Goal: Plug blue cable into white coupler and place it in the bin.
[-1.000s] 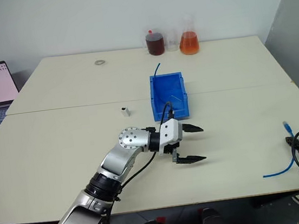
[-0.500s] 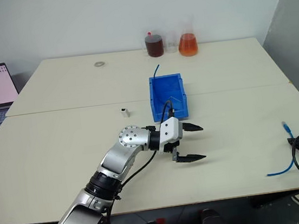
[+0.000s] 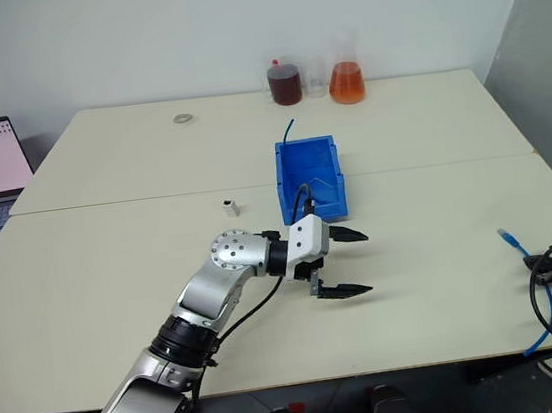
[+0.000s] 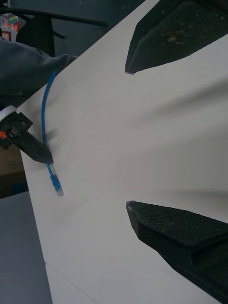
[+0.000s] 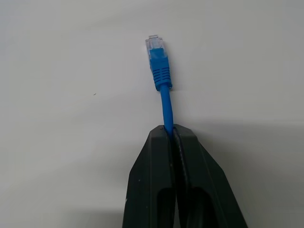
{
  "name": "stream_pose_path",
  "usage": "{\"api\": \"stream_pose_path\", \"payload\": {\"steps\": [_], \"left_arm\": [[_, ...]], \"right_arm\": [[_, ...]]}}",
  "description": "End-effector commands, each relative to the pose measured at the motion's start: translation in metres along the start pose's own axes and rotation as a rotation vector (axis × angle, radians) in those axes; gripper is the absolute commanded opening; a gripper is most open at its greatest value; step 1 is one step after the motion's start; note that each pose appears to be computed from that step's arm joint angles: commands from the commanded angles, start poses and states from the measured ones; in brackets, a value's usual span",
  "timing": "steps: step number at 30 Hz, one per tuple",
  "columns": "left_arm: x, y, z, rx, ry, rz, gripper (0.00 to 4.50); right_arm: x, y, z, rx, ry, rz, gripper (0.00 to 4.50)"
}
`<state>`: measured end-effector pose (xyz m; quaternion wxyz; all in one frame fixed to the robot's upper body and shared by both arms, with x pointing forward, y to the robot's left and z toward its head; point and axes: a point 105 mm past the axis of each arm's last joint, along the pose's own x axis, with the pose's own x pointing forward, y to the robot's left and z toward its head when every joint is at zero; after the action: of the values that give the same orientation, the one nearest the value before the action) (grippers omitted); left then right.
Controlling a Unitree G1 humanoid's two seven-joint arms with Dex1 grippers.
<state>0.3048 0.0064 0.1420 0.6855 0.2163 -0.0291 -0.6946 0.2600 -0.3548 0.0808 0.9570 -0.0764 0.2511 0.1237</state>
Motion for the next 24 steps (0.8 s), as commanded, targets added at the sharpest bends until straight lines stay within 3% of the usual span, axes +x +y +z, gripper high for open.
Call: {"api": "stream_pose_path", "payload": {"steps": [1,4,10,18,21,24], "left_arm": [[-0.025,0.01,0.015,0.031,-0.03,0.072,4.5],[-0.073,0.007,0.006,-0.037,0.013,0.243,4.5],[-0.127,-0.025,-0.02,-0.197,0.098,0.528,4.5],[-0.167,-0.078,-0.049,-0.422,0.111,1.051,4.5],[-0.163,-0.117,-0.071,-0.507,0.176,1.183,4.5],[-0.153,-0.128,-0.072,-0.537,0.168,1.233,4.5]], "right_arm": [[0.003,0.029,0.02,-0.155,-0.021,0.162,0.06],[0.016,0.1,0.061,-0.411,-0.106,0.481,0.06],[0.06,0.191,0.12,-0.555,-0.267,0.739,0.06],[0.111,0.24,0.142,-0.651,-0.251,0.801,0.06],[0.123,0.27,0.15,-0.679,-0.253,0.866,0.06],[0.128,0.286,0.152,-0.694,-0.242,0.914,0.06]]}}
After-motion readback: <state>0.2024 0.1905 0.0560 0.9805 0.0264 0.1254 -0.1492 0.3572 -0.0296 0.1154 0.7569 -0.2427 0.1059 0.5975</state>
